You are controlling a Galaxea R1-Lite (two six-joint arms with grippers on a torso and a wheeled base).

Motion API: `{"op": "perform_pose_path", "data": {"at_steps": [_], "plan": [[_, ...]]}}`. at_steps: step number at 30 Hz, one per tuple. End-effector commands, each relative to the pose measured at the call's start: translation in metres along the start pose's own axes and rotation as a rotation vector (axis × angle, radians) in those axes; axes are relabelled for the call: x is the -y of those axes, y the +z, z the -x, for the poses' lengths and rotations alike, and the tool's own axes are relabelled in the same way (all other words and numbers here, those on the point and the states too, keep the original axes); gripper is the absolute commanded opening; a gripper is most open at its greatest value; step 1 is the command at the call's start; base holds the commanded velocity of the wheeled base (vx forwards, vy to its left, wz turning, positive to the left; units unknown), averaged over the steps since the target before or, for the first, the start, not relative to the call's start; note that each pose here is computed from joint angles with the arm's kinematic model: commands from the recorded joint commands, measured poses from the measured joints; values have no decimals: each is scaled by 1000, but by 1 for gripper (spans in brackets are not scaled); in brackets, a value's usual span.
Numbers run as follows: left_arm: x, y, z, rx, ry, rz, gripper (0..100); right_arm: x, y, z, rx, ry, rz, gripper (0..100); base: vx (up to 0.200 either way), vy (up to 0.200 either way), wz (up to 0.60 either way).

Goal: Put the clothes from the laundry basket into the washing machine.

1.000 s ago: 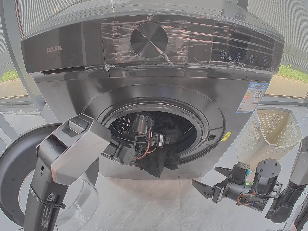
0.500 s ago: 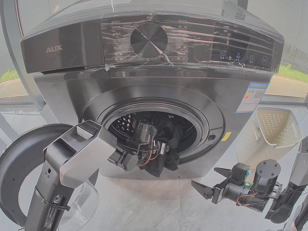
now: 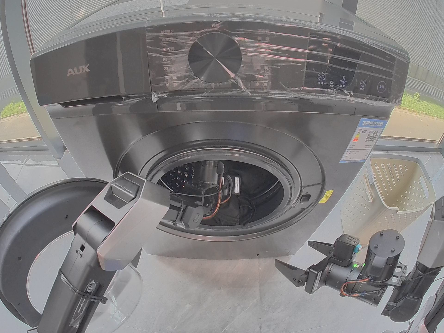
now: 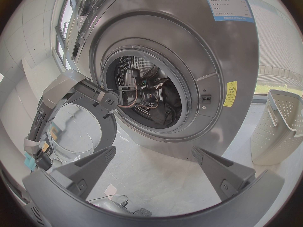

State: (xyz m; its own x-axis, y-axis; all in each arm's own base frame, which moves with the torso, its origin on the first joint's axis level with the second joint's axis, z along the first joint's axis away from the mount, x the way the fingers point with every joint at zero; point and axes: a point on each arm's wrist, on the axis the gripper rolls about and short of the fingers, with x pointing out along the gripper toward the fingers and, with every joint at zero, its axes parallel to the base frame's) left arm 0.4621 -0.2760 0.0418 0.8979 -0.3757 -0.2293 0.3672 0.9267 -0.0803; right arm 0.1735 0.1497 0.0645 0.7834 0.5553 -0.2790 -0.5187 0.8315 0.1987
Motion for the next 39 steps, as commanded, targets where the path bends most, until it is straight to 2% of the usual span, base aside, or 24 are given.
{"op": "perform_pose_path", "data": {"at_steps": [1,6,7,11,13,17,21,23,25,32,36,37,39], "plan": [[-15,11,-19,123,71,52,0,0,0,0,-1,0,0,100,0,0,0],[-14,14,-18,130,70,66,0,0,-1,0,-3,0,1,100,0,0,0],[-15,15,-18,131,71,68,100,0,-1,-1,-4,1,1,100,0,0,0],[-11,11,-13,96,66,65,100,1,-1,-1,-7,-3,0,100,0,0,0],[-8,15,-2,62,58,55,100,1,-1,-1,-7,-3,0,100,0,0,0],[3,7,22,-54,1,23,100,0,-1,-1,-7,-1,1,100,0,0,0],[4,-5,40,-164,-26,-25,100,1,-2,0,-10,-2,1,100,0,0,0],[5,-9,41,-177,-36,-40,100,0,-1,-1,-7,-1,1,100,0,0,0],[5,-11,39,-179,-36,-41,100,0,-2,0,-9,0,1,100,0,0,0],[3,-45,24,-224,-32,-52,100,0,-1,-1,-7,-1,1,100,0,0,0],[0,-50,18,-220,-27,-52,100,0,-1,-1,-4,1,1,100,0,0,0],[0,-48,17,-211,-26,-51,0,0,-1,-1,-3,0,0,100,0,0,0],[0,-40,14,-179,-25,-40,0,0,-1,-1,-3,0,0,100,0,0,0]]}}
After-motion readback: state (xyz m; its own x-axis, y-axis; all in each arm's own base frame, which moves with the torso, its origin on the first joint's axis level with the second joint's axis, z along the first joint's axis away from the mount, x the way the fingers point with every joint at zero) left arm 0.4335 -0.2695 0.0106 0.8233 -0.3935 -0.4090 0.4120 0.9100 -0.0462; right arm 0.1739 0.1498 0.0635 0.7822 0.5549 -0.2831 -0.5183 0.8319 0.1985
